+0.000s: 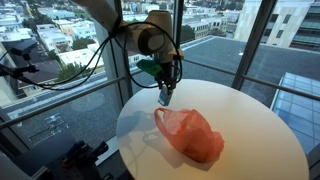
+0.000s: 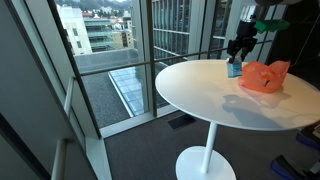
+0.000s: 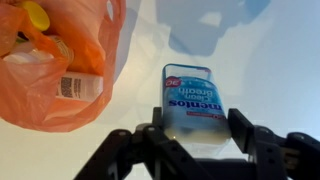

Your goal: Put the blue and white box on the table

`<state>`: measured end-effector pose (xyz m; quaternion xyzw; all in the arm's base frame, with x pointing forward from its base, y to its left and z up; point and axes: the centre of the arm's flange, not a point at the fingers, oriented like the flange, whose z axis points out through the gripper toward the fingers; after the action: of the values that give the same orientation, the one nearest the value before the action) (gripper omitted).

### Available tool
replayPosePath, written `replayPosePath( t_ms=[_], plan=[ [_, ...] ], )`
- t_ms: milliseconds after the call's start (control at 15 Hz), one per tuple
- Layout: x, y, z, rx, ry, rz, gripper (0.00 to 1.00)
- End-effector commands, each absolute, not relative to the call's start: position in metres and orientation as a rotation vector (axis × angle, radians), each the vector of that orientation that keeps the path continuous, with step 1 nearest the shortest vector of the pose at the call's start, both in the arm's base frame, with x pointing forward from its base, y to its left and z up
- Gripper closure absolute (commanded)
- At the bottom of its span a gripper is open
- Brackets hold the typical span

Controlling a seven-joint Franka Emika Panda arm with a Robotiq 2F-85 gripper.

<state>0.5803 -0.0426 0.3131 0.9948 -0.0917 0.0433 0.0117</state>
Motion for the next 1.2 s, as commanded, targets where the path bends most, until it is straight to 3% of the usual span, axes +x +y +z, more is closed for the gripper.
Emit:
replayPosePath(
  t_ms=[0, 1133],
  plan=[
    [0.582, -0.031, 0.291, 3.082, -0.269, 0.140, 0.58],
    [0.560, -0.018, 0.222, 3.069, -0.282, 0.297, 0.58]
  ],
)
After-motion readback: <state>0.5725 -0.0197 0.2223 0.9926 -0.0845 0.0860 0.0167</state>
